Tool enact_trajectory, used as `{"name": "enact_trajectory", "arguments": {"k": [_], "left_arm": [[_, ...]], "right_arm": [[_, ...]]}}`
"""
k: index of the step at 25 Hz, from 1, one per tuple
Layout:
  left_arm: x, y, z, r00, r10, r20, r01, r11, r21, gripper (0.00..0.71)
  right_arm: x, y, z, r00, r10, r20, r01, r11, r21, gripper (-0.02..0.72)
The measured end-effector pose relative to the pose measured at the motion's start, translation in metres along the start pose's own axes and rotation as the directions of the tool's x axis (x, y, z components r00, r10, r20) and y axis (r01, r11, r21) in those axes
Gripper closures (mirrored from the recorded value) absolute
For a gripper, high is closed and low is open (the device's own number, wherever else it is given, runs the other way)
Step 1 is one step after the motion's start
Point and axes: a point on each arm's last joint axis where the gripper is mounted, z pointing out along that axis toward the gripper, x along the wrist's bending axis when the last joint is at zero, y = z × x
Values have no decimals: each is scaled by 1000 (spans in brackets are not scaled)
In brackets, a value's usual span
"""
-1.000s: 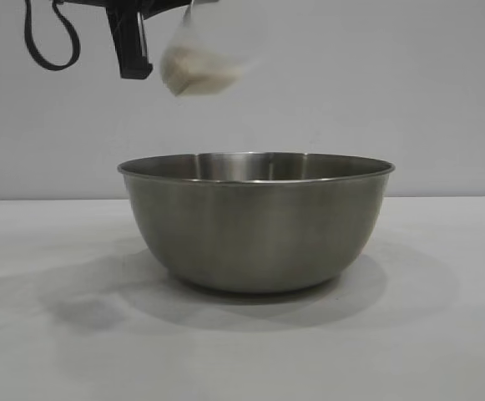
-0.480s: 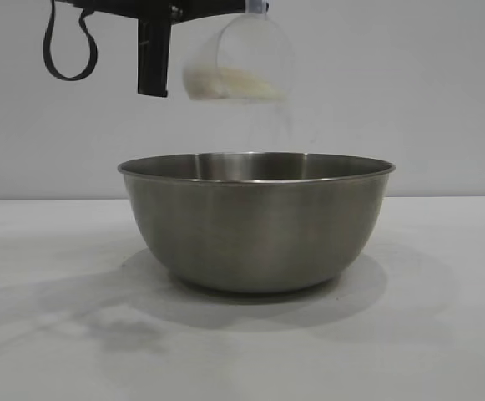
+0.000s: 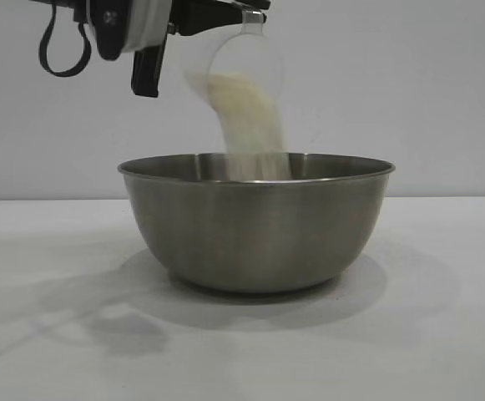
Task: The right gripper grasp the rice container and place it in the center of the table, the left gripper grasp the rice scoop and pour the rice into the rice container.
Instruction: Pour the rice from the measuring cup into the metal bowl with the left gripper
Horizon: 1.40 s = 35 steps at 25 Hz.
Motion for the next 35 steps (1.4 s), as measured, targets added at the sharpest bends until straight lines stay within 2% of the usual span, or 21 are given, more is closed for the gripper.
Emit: {"name": "enact_trajectory", "arguments": {"k": [7, 13, 16, 21, 25, 29, 32, 35], "left_arm": [[0, 0, 0, 979, 204, 0, -204, 979, 0, 710], [0, 0, 0, 912, 411, -1, -411, 912, -1, 710], [0, 0, 0, 894, 449, -4, -449, 894, 1, 710], [1, 0, 0, 902, 433, -9, -433, 902, 3, 710], [1, 0, 0, 960, 280, -15, -280, 960, 4, 710], [1, 0, 0, 1000, -11, -15, 11, 1000, 4, 710], [1, -3, 0, 956, -292, -24, 293, 956, 35, 710], [1, -10, 0, 836, -545, -64, 549, 831, 88, 710]], "right_arm": [[0, 0, 0, 1000, 0, 0, 0, 1000, 0, 115], [0, 0, 0, 1000, 0, 0, 0, 1000, 0, 115], [0, 0, 0, 1000, 0, 0, 0, 1000, 0, 115], [0, 0, 0, 1000, 0, 0, 0, 1000, 0, 115], [0, 0, 0, 1000, 0, 0, 0, 1000, 0, 115], [0, 0, 0, 1000, 0, 0, 0, 1000, 0, 115], [0, 0, 0, 1000, 0, 0, 0, 1000, 0, 115], [0, 0, 0, 1000, 0, 0, 0, 1000, 0, 115]]}}
